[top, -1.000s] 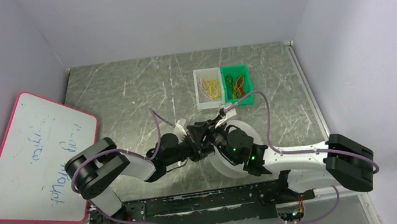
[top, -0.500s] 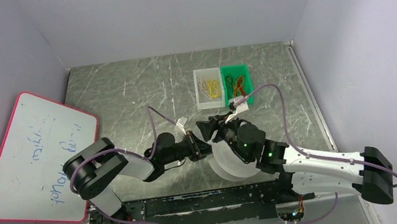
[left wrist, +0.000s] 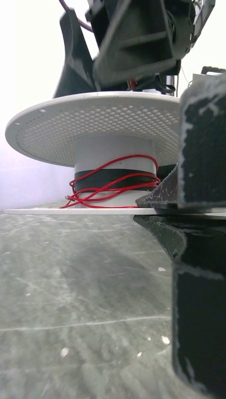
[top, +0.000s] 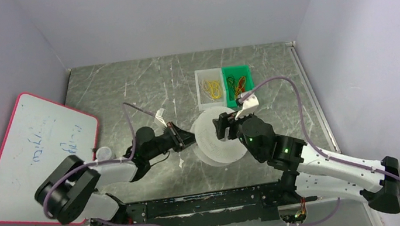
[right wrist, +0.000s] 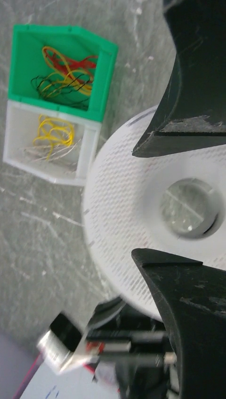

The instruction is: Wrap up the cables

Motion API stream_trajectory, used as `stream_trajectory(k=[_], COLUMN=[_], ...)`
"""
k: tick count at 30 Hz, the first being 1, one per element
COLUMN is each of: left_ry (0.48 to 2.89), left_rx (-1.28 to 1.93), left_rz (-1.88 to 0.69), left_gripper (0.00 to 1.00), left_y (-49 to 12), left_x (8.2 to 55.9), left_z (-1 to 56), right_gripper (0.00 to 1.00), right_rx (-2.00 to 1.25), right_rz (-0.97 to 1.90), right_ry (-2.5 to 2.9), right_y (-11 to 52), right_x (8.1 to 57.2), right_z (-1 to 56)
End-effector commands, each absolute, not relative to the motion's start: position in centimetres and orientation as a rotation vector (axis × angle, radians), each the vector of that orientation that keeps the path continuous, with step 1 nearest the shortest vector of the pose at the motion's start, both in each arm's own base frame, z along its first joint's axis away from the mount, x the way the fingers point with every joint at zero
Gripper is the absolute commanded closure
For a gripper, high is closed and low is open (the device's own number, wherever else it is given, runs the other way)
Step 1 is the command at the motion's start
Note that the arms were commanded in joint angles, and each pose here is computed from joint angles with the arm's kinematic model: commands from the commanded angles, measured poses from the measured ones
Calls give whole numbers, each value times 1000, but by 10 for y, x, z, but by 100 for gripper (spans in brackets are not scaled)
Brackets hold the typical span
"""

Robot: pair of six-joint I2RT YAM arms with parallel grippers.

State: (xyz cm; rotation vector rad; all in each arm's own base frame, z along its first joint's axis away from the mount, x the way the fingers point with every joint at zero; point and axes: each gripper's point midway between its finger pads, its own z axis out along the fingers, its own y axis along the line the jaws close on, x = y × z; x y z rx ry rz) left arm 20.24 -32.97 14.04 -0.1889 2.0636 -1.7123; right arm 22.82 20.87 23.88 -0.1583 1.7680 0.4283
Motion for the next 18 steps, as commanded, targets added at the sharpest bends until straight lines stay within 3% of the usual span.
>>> stream_trajectory(k=[1, 18], left_ry=[2014, 2010], left_rx=[-111, -109], left_rz=[-1618, -1035], left_gripper=[93, 93], left_y=[-312, -216], left_x=[216, 273], left_z=[162, 220], right_gripper=[25, 19], right_rx=[-177, -106], right_rz=[311, 263], right_ry=[1827, 1932], right_y=[186, 160], right_x=[227, 245], right_z=[230, 214])
